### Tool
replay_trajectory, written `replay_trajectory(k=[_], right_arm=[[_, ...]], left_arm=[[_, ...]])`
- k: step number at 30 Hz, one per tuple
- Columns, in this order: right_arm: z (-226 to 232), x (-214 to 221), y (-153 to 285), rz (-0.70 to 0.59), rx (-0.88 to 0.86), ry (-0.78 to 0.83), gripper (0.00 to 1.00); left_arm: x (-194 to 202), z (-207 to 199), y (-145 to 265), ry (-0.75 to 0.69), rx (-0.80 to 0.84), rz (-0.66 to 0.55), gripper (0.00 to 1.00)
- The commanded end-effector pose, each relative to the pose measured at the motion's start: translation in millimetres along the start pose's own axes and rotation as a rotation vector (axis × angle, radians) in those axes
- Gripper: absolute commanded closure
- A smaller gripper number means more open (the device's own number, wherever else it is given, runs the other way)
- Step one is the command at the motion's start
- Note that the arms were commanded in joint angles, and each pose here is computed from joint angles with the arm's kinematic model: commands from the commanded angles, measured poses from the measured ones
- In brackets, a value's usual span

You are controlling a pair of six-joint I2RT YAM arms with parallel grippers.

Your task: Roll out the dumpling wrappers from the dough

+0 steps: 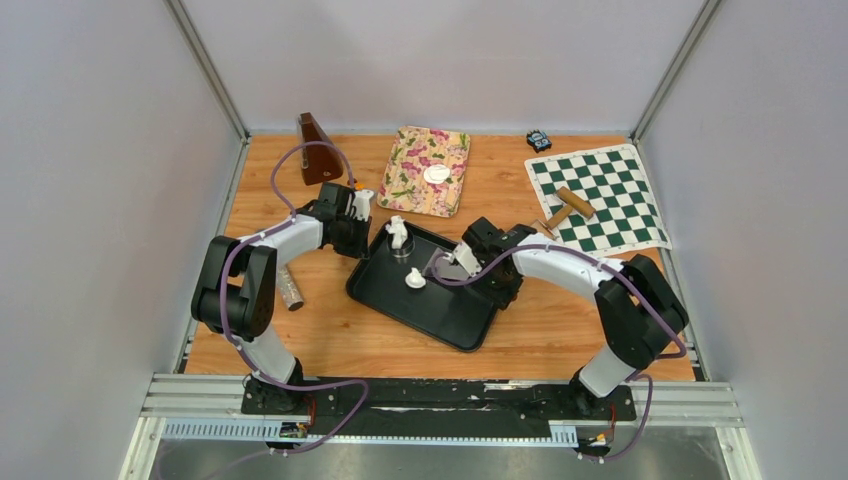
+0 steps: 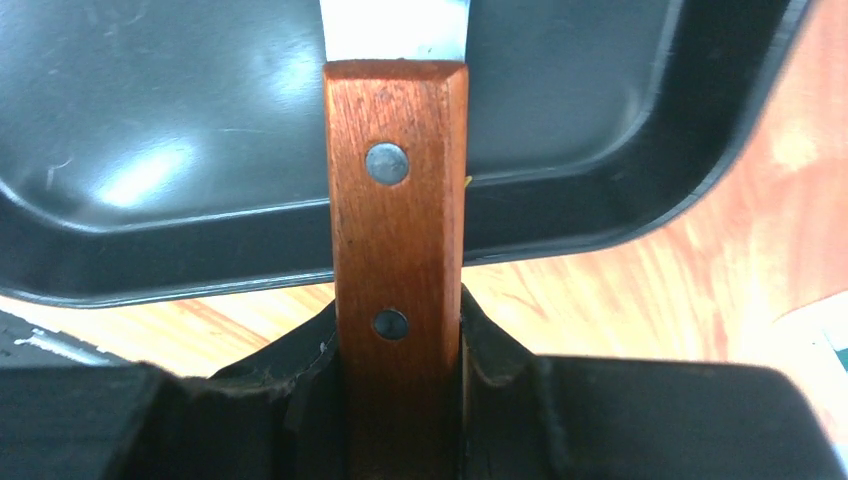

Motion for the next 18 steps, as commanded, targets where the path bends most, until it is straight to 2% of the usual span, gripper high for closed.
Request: replay_trajectory(k=[1, 4, 10, 18], right_arm=[[-22, -31, 14, -0.169, 0.114, -0.069, 1.00], [-18, -33, 15, -0.182, 0.078, -0.052, 1.00], [-5, -10, 18, -0.097, 0.004, 0.057, 1.00], [15, 16, 29, -0.009, -0.083, 0.053, 1.00]], left_arm=[[8, 5, 0, 0.028, -0.039, 0.015, 1.00], [7, 5, 1, 0.027, -0.040, 0.012, 1.00], [5, 5, 4, 0.023, -0.044, 0.001, 1.00], [5, 7, 3, 0.025, -0.060, 0.003, 1.00]])
Point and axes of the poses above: each gripper's point midway between its finger pads, its own y axis back along the fingers, its own z axis along the line the jaws close on, x = y × z, the point moved 5 cm from there along y, back along the fingers, and after that the axes turned 3 degrees about y, right-handed, at the moved point
